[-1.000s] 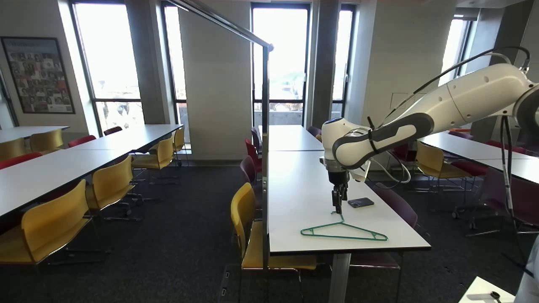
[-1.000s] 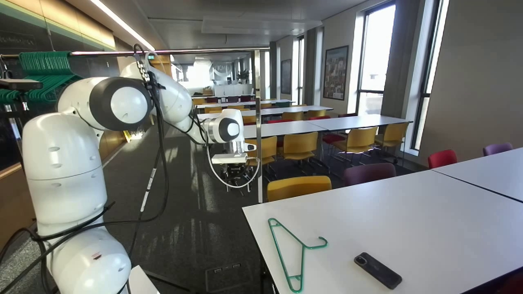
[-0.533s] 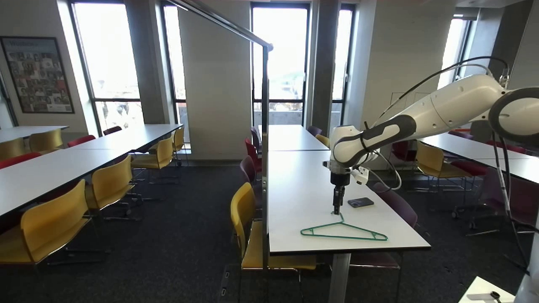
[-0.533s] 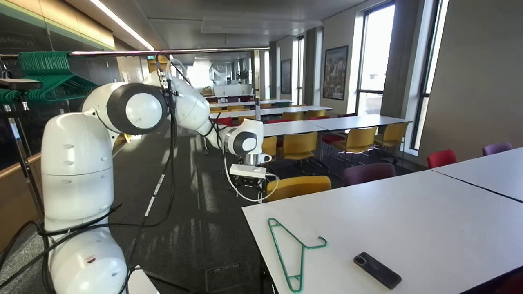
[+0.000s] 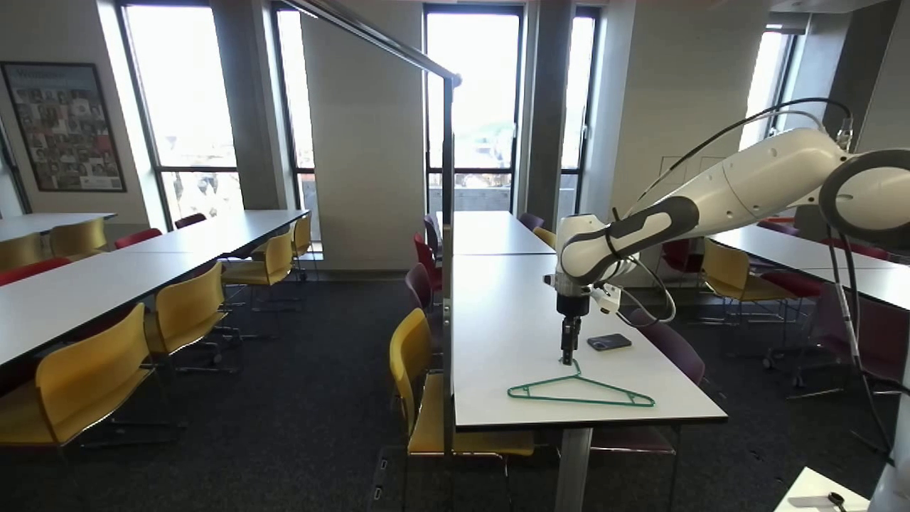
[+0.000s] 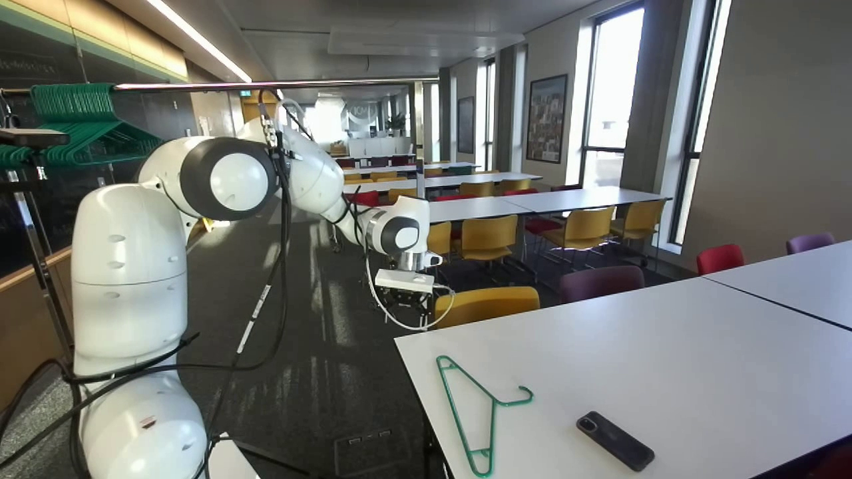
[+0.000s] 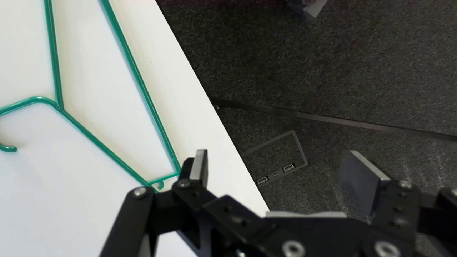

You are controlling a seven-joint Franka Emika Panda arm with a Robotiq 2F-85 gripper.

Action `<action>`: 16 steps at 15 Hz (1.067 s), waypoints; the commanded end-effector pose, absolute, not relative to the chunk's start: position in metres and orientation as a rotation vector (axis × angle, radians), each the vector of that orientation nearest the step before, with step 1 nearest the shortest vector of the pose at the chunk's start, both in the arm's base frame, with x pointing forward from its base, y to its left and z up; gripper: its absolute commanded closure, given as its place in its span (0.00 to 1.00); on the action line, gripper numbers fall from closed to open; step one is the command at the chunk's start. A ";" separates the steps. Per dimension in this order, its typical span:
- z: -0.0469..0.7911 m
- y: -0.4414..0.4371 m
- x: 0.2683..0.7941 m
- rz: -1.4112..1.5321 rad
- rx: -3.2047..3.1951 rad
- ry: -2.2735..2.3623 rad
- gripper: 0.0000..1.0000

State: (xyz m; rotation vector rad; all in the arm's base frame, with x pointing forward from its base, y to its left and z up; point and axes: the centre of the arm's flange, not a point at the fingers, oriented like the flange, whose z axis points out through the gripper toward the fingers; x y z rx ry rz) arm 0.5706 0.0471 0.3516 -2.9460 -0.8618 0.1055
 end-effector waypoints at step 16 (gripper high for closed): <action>0.231 -0.043 0.598 0.022 -2.989 -0.909 0.00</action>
